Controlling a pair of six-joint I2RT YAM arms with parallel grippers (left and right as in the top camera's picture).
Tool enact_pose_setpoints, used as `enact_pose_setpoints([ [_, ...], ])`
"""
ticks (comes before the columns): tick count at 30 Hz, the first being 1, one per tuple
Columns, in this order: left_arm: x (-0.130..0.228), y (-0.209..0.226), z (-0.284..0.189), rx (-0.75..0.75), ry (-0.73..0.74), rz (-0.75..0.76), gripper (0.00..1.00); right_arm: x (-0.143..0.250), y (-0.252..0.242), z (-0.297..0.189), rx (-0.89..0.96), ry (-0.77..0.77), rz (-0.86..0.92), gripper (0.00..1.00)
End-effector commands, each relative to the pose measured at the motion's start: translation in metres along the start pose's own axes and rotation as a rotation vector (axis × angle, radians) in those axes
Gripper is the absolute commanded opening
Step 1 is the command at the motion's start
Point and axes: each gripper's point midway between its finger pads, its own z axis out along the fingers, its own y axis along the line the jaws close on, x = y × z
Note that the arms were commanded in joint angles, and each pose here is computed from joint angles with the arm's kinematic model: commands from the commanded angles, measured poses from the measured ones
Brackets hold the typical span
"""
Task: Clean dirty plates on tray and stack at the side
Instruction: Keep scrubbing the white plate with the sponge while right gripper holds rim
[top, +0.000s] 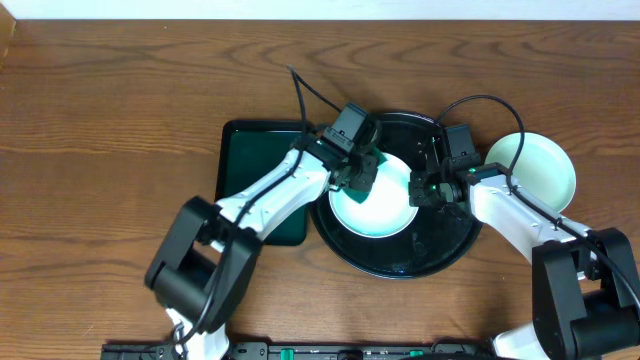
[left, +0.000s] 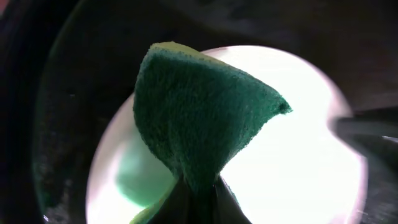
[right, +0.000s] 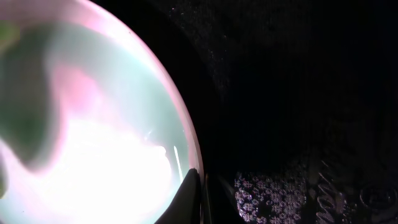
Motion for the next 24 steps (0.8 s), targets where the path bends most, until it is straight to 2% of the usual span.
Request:
enact_pose_setpoints([
  [1, 0.004, 0.028, 0.016, -0.100, 0.011, 0.035, 0.07, 0.008, 0.018, 0.002, -0.070, 0.025, -0.038, 0.01],
  [4, 0.014, 0.041, 0.032, -0.116, 0.056, 0.012, 0.07, 0.008, 0.018, 0.002, -0.070, 0.025, -0.038, 0.01],
  [7, 0.024, 0.031, 0.041, -0.045, 0.103, 0.004, 0.07, 0.008, 0.018, 0.002, -0.070, 0.025, -0.038, 0.01],
  [9, 0.028, 0.017, 0.042, 0.042, 0.124, 0.000, 0.07, 0.007, 0.018, 0.002, -0.070, 0.024, -0.038, 0.01],
  [15, 0.026, -0.050, 0.025, 0.429, 0.150, -0.007, 0.07, 0.007, 0.018, 0.002, -0.070, 0.024, -0.038, 0.01],
  [21, 0.009, -0.061, 0.006, 0.464, 0.099, 0.003, 0.07, 0.008, 0.018, 0.002, -0.069, 0.025, -0.038, 0.01],
  [24, -0.005, -0.059, -0.010, 0.423, 0.034, 0.022, 0.07, 0.008, 0.018, 0.002, -0.069, 0.025, -0.038, 0.01],
])
